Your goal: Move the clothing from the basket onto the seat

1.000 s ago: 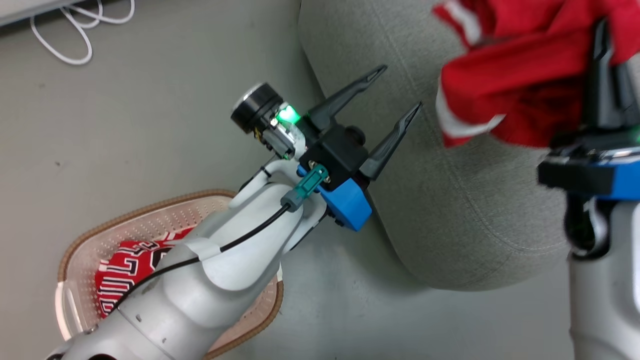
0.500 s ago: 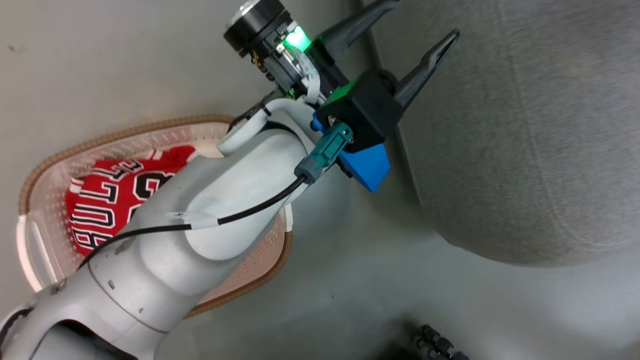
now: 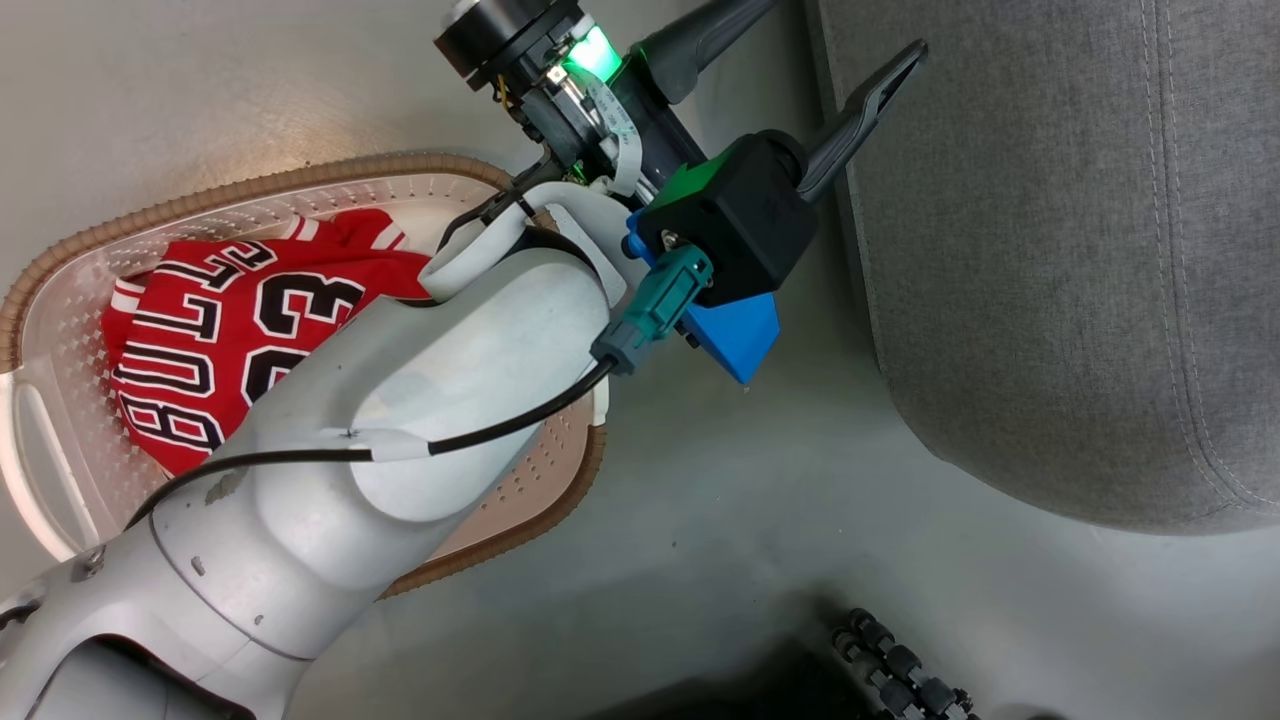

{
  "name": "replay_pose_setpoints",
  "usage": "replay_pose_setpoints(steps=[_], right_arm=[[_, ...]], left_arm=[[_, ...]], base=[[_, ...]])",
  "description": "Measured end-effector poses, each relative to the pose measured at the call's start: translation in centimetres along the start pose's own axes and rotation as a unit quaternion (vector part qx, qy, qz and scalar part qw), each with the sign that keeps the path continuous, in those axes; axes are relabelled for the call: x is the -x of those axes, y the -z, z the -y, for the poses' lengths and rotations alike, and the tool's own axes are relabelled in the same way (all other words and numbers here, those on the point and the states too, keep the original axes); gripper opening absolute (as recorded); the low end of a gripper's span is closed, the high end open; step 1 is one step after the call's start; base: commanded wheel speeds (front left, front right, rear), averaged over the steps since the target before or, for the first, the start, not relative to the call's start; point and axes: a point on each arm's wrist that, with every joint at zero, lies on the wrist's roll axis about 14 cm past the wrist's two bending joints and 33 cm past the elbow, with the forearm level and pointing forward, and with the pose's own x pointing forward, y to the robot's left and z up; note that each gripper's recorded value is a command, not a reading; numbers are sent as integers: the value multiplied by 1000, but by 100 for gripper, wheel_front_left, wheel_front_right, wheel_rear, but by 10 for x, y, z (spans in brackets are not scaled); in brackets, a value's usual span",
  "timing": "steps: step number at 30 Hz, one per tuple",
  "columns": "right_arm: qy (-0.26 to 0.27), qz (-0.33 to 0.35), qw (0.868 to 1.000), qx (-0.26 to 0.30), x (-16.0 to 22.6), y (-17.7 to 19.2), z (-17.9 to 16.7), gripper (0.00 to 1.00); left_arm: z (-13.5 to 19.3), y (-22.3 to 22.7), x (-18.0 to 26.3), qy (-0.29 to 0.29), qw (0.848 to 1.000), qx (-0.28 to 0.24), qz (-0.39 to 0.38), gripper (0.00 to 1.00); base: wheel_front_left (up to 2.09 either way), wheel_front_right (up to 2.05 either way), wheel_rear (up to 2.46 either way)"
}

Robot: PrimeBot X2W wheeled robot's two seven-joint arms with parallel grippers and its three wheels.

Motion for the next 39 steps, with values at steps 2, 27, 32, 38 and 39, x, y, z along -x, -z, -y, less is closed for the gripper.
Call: replay_pose_setpoints(steps=[2,27,32,38,39], right_arm=[[1,-13,1000,-4,3,8,0,0],[-52,-21,998,-36,92,-30,-9,100],[-90,16,994,-58,114,-66,-29,100],[-148,42,984,-95,143,-95,-66,100],[-157,46,981,-101,147,-99,-72,100]], left_arm=[[-1,-1,0,-2,1000,-1,0,100],[-10,-83,29,-96,994,-4,43,100],[-17,-122,51,-145,987,-7,67,100],[-35,-148,101,-227,971,-15,74,100],[-39,-151,111,-244,967,-18,75,100]], base=[[0,0,0],[0,0,0],[0,0,0],[0,0,0],[0,0,0]])
